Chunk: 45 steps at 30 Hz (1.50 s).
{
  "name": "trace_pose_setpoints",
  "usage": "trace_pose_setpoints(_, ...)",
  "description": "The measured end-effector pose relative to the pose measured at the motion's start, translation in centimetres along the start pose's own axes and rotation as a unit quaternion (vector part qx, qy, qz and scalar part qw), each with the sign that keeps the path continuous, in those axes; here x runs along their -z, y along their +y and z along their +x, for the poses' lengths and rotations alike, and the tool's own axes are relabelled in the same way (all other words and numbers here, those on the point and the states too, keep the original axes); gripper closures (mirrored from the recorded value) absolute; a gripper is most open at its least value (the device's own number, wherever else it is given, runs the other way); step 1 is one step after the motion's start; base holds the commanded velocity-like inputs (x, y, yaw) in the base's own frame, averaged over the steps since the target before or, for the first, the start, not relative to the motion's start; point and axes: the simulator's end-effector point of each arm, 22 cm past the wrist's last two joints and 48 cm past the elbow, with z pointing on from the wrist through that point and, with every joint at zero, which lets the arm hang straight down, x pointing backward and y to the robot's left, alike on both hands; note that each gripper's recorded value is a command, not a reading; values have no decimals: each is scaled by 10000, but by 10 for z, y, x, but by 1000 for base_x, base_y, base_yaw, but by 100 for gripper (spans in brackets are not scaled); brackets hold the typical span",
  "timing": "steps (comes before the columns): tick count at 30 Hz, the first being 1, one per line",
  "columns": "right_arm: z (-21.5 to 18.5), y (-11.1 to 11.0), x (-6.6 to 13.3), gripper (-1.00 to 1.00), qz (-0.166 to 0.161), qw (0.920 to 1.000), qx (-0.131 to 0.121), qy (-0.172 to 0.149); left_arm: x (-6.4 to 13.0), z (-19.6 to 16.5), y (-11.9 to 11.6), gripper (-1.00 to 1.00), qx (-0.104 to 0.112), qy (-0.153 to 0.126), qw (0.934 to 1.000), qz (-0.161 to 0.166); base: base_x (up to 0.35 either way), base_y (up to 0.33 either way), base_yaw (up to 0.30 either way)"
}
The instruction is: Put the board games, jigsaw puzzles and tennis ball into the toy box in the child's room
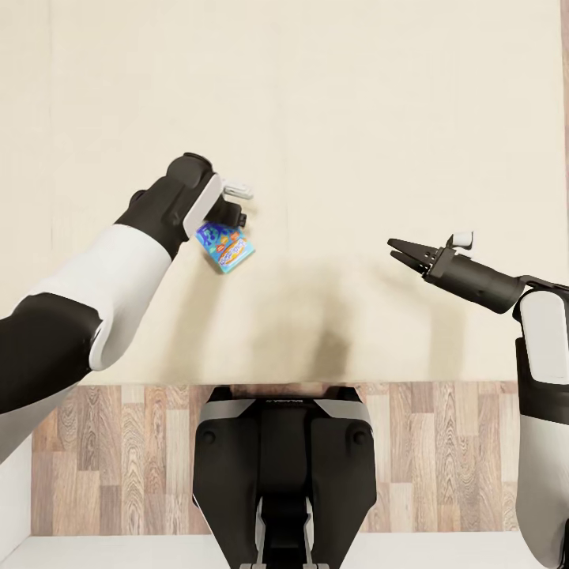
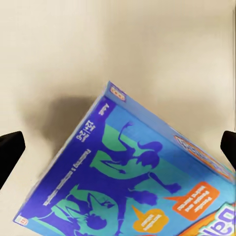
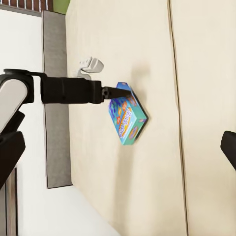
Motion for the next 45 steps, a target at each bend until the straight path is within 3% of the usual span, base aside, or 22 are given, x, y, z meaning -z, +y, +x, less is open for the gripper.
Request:
trace_pose_setpoints(6, 0, 0, 0, -100, -1, 10000, 0, 0, 14, -26, 0, -100, 20, -420, 9991, 23, 0, 0, 0)
trace_pose_setpoints(11, 0, 0, 0, -100, 0, 10000, 0, -1, 22, -37, 0, -100, 25, -599, 9982, 28, 0, 0, 0)
trace_pose_setpoints(27, 0, 0, 0, -100, 0, 10000, 0, 0, 19, -37, 5, -100, 46, -690, 9976, -22, 0, 0, 0)
trace_pose_setpoints(34, 0, 0, 0, -100, 0, 10000, 0, 0, 10, -36, 1, -100, 111, -906, 9958, 24, 0, 0, 0)
trace_pose_setpoints(45, 0, 0, 0, -100, 0, 10000, 0, 0, 4, -28, 0, -100, 117, -872, 9961, 27, 0, 0, 0)
